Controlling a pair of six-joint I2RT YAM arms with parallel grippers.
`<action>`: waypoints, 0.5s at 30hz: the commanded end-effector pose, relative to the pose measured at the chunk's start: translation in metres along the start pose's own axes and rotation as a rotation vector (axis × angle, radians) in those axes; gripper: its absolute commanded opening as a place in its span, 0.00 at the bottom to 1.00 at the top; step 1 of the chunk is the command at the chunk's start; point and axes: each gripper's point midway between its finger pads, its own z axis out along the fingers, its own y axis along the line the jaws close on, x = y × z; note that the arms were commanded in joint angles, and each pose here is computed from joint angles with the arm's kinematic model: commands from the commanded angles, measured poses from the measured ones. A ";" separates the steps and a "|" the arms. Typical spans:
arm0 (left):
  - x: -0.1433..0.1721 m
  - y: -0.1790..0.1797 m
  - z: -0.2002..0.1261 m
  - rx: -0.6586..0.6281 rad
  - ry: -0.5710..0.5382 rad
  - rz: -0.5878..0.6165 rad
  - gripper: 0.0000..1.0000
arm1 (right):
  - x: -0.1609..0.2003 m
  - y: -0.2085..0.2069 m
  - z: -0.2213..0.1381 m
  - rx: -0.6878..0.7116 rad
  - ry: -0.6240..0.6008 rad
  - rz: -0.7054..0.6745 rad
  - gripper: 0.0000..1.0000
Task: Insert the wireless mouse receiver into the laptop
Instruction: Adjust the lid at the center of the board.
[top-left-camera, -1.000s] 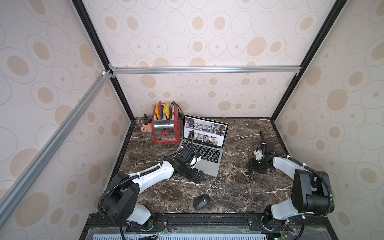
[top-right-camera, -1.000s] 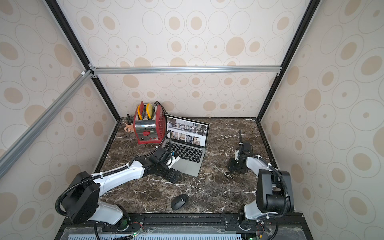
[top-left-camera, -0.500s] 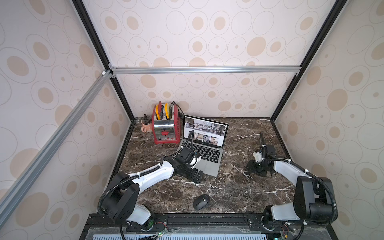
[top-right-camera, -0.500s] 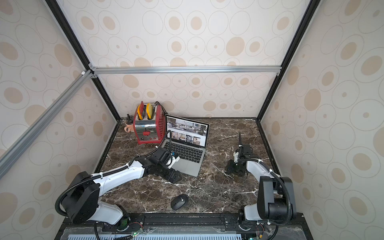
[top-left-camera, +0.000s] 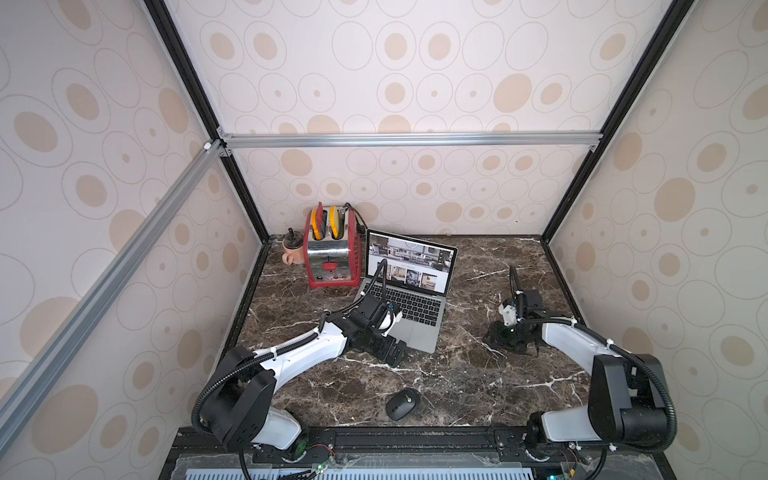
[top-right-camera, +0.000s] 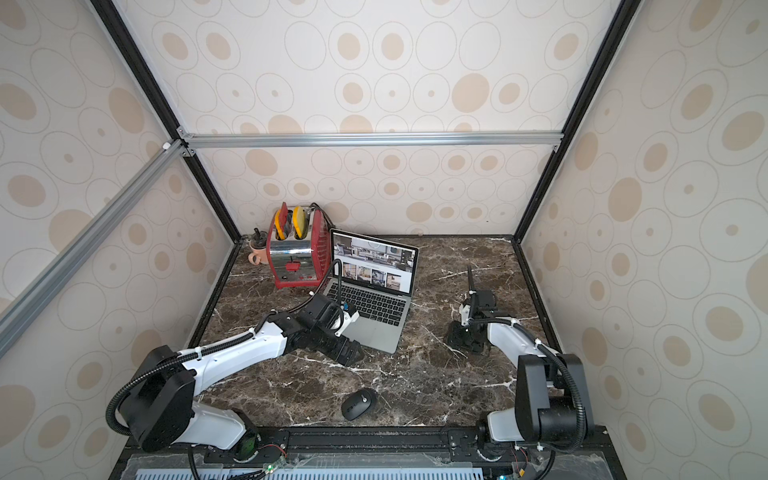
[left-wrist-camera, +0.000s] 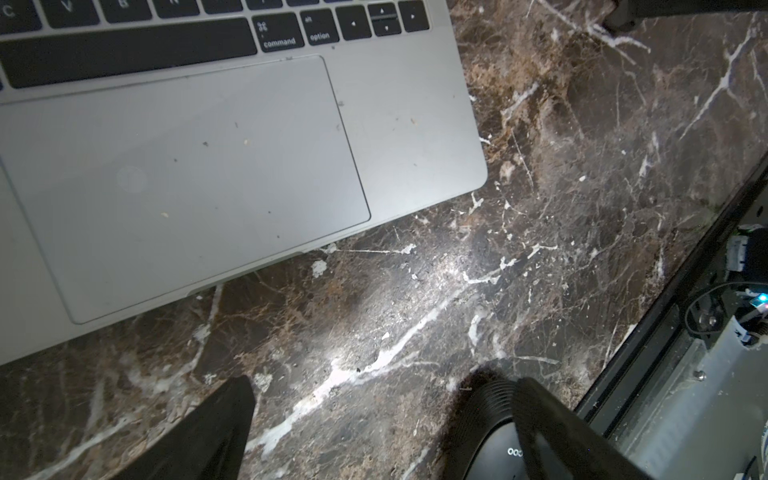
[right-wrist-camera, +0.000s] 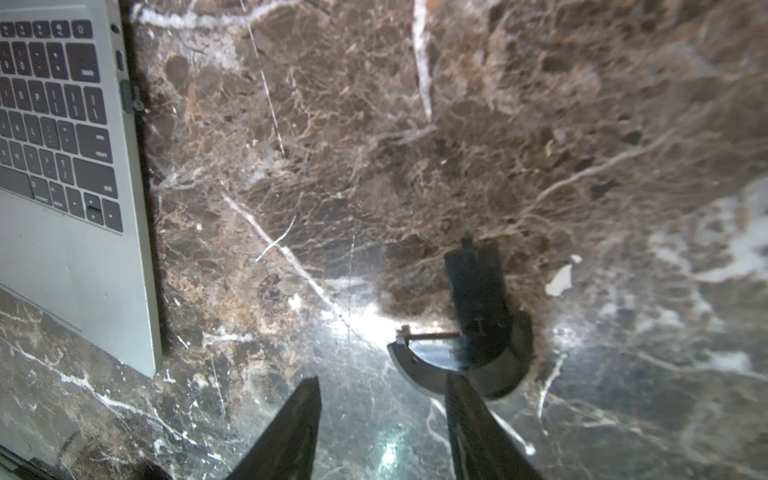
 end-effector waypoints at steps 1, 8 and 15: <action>-0.005 -0.004 -0.006 0.007 -0.023 0.025 0.99 | -0.020 -0.014 -0.021 0.117 -0.070 -0.039 0.54; -0.005 -0.006 -0.007 0.014 -0.023 0.029 0.99 | -0.043 -0.035 -0.001 0.159 -0.005 -0.040 0.58; -0.004 -0.005 -0.010 0.007 -0.032 0.028 0.99 | -0.024 -0.032 0.013 0.110 0.046 -0.003 0.58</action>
